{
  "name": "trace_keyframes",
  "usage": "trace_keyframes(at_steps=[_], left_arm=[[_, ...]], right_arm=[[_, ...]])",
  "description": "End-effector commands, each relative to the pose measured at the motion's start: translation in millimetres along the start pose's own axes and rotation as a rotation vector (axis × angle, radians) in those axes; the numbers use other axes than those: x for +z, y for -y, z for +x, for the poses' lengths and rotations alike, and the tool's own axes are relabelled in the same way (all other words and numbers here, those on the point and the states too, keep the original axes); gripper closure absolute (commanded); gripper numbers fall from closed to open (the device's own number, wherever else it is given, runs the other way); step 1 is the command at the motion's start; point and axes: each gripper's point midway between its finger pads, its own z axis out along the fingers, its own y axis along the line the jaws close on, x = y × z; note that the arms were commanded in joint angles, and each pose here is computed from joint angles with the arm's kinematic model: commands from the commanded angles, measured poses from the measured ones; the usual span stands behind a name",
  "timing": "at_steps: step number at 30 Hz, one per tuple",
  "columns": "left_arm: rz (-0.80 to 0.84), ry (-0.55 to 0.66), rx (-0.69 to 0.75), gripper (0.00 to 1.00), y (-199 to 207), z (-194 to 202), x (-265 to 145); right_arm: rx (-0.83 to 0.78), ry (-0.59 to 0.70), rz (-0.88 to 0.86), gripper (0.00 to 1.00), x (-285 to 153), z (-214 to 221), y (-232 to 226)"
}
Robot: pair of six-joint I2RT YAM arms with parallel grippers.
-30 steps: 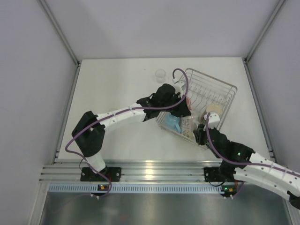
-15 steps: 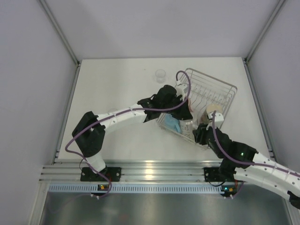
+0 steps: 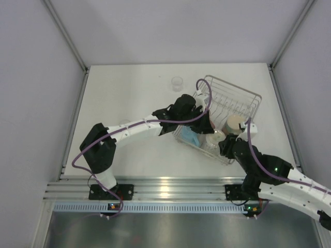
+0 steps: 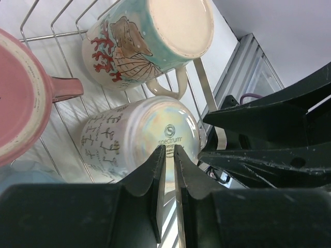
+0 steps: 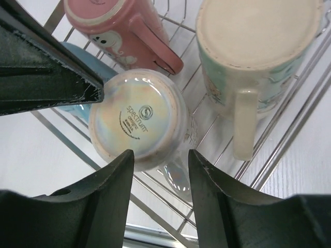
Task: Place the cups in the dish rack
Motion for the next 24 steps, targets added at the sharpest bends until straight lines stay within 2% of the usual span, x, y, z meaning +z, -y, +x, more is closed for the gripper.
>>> trace_keyframes(at_steps=[1, 6, 8, 14, 24], left_arm=[[0.089, 0.097, 0.047, 0.83, 36.0, -36.2, -13.3], [0.063, 0.136, 0.066, 0.82, 38.2, -46.4, -21.8], [-0.001, 0.178, 0.077, 0.82, 32.6, -58.6, -28.2], [-0.185, 0.252, 0.084, 0.81, 8.4, -80.2, -65.8], [-0.277, 0.367, 0.033, 0.78, -23.4, -94.7, -127.7]], right_arm=[[0.056, 0.044, 0.068, 0.54, -9.6, -14.8, 12.8], [0.039, 0.039, 0.032, 0.56, -8.7, -19.0, 2.0], [0.020, 0.025, 0.032, 0.57, -8.4, -22.4, -3.6], [-0.027, 0.033, 0.098, 0.60, -8.9, -36.8, -1.6], [-0.083, -0.023, 0.091, 0.60, 11.0, -19.1, -16.6]])
